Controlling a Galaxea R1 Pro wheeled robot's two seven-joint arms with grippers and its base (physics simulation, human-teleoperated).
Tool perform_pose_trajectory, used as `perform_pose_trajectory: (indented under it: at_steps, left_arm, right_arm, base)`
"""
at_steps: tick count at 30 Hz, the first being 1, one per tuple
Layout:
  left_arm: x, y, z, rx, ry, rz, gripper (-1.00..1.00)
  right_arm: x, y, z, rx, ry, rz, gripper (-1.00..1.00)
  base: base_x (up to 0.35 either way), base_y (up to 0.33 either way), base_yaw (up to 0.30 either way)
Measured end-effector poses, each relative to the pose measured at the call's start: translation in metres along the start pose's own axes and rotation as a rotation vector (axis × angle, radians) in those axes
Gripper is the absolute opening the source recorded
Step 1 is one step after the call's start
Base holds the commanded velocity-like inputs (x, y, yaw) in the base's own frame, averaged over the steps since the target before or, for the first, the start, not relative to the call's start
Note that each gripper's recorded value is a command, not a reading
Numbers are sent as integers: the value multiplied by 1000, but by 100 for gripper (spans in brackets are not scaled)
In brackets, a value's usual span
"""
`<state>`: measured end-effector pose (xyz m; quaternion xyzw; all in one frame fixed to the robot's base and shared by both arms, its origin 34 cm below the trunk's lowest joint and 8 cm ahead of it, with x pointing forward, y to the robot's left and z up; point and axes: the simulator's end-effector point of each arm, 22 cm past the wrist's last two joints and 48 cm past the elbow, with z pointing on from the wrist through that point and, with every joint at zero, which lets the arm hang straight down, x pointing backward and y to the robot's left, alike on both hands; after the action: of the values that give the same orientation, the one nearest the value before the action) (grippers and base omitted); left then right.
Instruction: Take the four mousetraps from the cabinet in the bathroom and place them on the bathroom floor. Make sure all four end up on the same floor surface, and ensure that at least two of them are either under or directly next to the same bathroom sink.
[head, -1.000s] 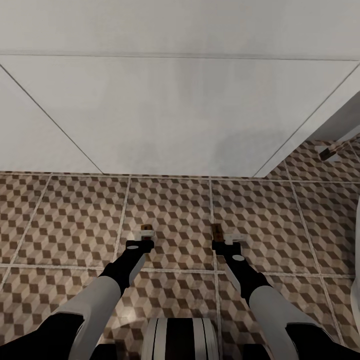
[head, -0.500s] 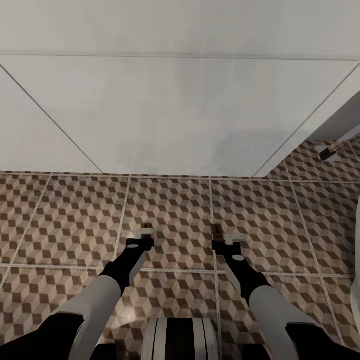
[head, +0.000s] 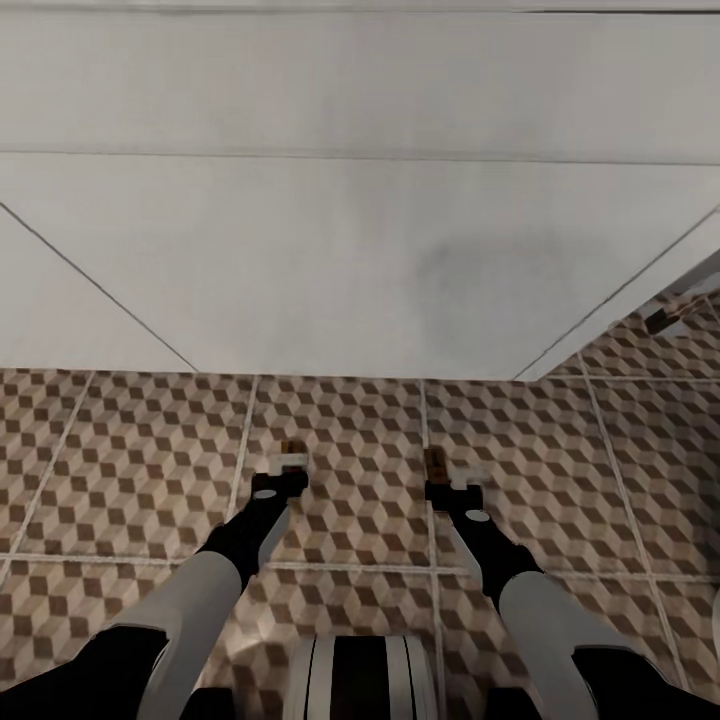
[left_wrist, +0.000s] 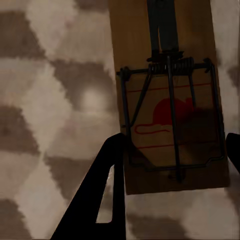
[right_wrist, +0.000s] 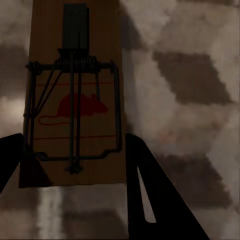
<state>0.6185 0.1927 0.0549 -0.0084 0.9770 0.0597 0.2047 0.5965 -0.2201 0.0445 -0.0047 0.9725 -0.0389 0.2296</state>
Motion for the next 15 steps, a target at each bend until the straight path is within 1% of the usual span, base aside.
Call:
perform_pose_trajectory:
  at_steps: [3,10,12,15]
  left_arm:
    - [0,0,0,-1,-3,-1,-100]
    - [-1,1,0,-3,-5,-1,-100]
    - [-1,1,0,-4,-5,-2,-100]
    - [-1,1,0,-6,-5,-1,-100]
  right_arm:
    - [0,0,0,0,-1,0,-100]
    - [0,0,0,0,-1,0,-100]
    - [0,0,0,0,-1,0,-100]
    - [-1,0,0,0,-3,0,-100]
  base:
    - [107,0,0]
    - [27,0,0]
    - [129,20,0]
    - [243,53,0]
